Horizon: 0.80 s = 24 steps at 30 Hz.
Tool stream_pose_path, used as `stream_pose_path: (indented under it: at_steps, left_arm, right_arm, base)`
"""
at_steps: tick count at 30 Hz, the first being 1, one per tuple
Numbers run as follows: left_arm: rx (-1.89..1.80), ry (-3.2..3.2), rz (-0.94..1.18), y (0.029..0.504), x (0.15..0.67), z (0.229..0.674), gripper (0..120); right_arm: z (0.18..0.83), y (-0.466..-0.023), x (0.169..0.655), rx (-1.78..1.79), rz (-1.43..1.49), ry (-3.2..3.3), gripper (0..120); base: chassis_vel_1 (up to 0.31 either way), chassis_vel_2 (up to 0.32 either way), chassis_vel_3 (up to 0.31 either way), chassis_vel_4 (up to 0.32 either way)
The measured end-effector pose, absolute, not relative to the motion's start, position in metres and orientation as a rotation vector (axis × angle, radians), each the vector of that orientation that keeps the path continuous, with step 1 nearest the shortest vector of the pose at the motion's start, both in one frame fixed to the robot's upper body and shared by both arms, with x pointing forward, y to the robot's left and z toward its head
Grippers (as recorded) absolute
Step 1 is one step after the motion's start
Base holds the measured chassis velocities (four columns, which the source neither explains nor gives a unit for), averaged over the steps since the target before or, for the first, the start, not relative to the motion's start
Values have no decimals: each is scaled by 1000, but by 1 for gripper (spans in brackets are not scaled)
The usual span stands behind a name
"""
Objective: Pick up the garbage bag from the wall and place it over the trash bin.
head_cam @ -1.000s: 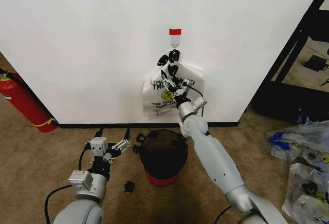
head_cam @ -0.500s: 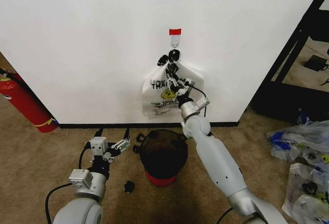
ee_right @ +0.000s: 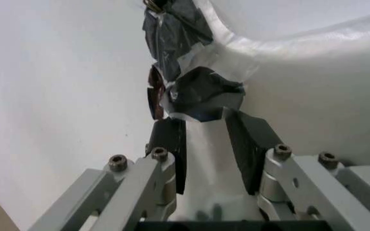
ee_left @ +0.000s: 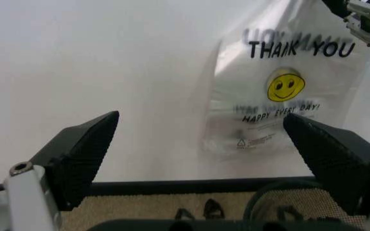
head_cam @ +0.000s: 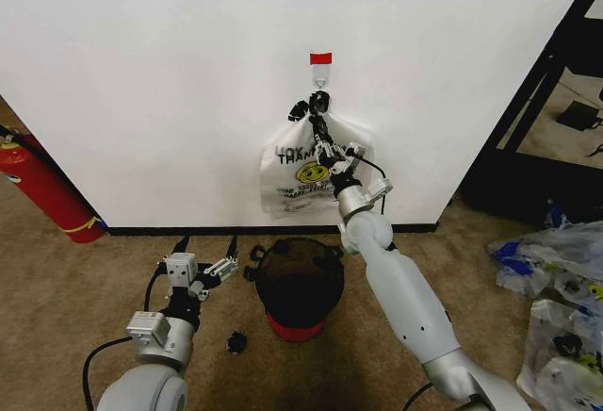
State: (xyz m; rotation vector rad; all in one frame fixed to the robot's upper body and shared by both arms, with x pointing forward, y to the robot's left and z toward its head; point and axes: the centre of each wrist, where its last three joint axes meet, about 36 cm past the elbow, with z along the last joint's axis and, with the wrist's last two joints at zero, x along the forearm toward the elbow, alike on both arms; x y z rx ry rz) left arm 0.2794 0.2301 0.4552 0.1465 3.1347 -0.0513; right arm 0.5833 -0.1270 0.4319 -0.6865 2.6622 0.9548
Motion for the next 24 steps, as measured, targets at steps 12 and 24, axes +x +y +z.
stream_pose_path:
  at_steps: [12, 24]
  left_arm:
    - [147, 3132, -27, 230, 277, 454, 100]
    - [133, 3122, -2, 230, 274, 452, 100]
  right_arm:
    - [435, -129, 583, -739, 1121, 2584, 65]
    - [438, -128, 587, -782, 1194, 2536, 77]
  base:
    - [0, 0, 0, 0]
    - [0, 0, 0, 0]
